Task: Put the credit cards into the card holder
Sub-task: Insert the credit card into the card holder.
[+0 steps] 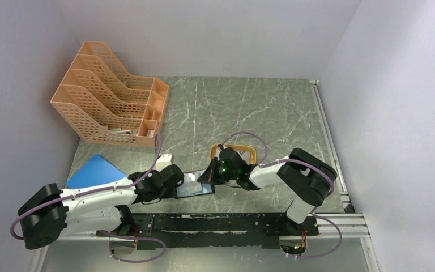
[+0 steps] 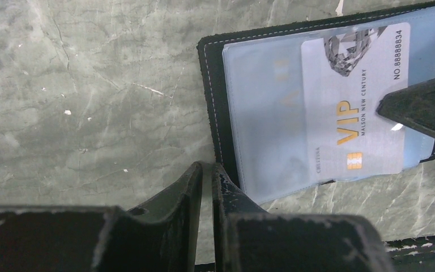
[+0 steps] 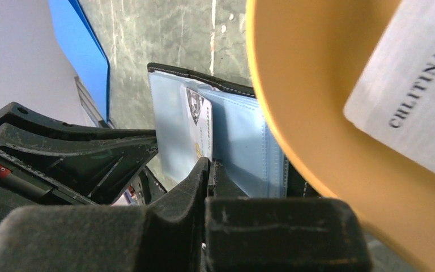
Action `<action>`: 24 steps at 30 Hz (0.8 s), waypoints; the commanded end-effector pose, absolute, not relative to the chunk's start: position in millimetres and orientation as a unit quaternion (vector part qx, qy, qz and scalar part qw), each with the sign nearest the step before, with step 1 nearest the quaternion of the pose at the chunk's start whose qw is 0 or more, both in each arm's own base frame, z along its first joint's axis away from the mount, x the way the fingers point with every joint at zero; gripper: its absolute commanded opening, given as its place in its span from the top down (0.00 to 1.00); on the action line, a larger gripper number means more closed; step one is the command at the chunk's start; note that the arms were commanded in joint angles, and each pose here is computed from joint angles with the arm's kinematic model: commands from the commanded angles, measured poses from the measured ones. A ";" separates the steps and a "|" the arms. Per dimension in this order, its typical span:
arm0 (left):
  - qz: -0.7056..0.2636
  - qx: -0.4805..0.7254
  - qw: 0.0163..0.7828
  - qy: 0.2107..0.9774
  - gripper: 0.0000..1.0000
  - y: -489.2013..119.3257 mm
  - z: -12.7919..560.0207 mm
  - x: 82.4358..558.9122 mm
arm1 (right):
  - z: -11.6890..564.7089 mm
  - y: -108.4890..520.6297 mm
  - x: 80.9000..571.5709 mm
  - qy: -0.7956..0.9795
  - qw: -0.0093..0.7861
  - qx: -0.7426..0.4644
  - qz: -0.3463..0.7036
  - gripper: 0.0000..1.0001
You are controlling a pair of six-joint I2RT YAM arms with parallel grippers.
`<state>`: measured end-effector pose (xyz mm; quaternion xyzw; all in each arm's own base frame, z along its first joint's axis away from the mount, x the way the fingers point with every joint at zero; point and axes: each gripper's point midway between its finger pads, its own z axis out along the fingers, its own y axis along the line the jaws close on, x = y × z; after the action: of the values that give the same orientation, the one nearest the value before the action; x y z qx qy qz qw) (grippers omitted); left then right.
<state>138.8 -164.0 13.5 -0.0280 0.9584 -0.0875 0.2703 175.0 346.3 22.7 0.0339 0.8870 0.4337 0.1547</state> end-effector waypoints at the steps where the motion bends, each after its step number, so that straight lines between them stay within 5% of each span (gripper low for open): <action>1: -0.105 -0.027 0.247 0.963 0.82 -170.7 6.3 131.0 | 12.6 345.9 168.5 0.899 0.157 0.018 0.407 1.00; 21: -0.115 -0.031 0.245 0.962 0.83 -170.9 6.0 128.5 | 14.8 368.2 149.0 0.897 0.133 -0.030 0.420 1.00; 24: -0.116 -0.031 0.246 0.962 0.83 -171.5 7.5 129.1 | 17.9 369.2 148.1 0.898 0.132 -0.039 0.417 0.86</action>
<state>138.4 -164.9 13.4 -0.0287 0.9575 -0.0936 0.2712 164.6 372.1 28.4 -0.0051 0.8839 0.4405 0.1566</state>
